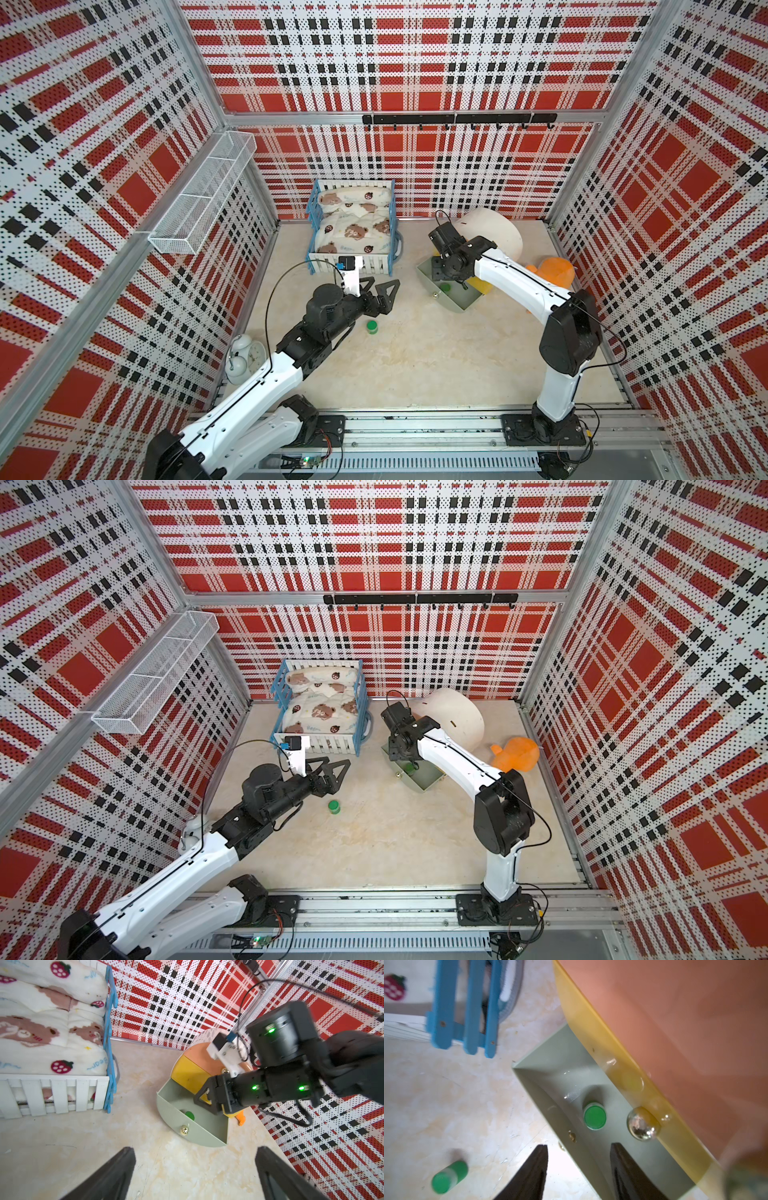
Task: Put the paint cans in the drawer according to color
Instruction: Place the paint can in the drawer, then adjust the paint can at the center of the board.
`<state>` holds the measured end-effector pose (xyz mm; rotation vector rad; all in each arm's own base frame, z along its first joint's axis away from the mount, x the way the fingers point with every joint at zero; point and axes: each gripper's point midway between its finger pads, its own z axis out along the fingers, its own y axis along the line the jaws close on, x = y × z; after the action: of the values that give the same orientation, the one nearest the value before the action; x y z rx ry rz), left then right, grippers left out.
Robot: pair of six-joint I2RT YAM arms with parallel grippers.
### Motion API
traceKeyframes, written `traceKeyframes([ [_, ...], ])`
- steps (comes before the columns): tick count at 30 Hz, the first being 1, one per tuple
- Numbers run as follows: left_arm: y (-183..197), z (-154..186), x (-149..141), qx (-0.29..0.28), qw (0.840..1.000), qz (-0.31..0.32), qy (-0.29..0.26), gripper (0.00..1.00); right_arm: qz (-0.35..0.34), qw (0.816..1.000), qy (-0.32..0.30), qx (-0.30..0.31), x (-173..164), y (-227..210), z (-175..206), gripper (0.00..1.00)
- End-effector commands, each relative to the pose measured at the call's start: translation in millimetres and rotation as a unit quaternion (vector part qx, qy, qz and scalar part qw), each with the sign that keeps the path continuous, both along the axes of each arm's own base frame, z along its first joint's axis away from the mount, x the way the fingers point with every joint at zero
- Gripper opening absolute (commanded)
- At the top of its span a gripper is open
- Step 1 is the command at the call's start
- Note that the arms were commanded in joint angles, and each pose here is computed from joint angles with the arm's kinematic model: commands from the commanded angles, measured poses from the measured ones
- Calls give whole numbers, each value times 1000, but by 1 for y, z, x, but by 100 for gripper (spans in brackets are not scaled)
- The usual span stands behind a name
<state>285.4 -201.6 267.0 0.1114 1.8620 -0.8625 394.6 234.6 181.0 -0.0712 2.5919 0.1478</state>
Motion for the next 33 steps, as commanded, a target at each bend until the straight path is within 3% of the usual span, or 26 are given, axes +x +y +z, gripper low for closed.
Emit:
traceKeyframes([
  [1,7,-8,5,9,998,27,49,95,35,998,-42,42,-10,4,56,55],
  [8,16,-48,4,49,987,73,135,94,51,991,-91,81,-28,-3,109,55],
  [22,31,-118,-8,177,950,157,202,82,23,968,-208,140,-39,-39,196,56],
  [26,38,-145,-6,195,939,156,238,82,12,957,-245,155,-44,-53,209,63],
  [33,50,-185,-3,228,918,145,289,73,-13,943,-292,157,-65,-82,202,72],
])
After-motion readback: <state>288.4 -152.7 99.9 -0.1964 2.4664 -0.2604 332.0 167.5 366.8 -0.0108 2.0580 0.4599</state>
